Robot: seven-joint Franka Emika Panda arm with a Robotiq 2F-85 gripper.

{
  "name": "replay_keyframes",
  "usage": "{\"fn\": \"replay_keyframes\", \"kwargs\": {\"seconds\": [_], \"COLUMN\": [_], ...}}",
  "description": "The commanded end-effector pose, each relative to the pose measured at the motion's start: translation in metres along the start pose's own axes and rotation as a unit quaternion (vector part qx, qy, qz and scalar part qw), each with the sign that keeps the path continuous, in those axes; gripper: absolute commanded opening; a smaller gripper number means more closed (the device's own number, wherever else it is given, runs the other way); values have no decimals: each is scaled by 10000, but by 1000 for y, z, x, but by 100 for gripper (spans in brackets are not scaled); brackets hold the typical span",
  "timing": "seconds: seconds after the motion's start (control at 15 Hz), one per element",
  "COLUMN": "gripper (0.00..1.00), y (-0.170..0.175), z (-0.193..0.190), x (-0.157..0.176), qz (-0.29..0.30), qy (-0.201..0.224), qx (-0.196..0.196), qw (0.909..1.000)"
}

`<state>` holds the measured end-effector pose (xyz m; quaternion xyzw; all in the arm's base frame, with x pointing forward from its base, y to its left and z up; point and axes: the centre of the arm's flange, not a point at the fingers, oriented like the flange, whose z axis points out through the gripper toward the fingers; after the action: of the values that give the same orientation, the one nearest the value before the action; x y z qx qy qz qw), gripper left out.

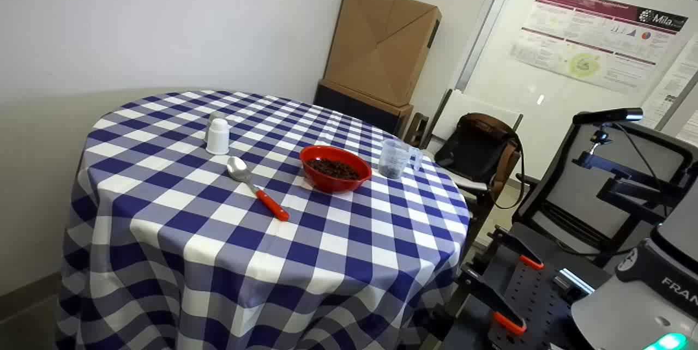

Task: Use the spoon to place some of the contents from the red bowl into the clear jug

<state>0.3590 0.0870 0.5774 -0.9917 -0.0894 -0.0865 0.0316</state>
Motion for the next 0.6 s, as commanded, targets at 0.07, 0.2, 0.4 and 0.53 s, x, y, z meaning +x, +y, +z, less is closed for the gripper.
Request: {"fn": "replay_keyframes", "kwargs": {"seconds": [0.07, 0.2, 0.4, 0.53], "gripper": [100, 100, 100, 100], "y": [0, 2, 5, 5], "z": [-1, 4, 23, 41], "x": [0, 5, 27, 46], "qz": [-1, -21, 27, 55], "qy": [16, 62, 7, -42], "qx": [0, 38, -112, -254], "qw": [10000, 10000, 9999, 9997]}}
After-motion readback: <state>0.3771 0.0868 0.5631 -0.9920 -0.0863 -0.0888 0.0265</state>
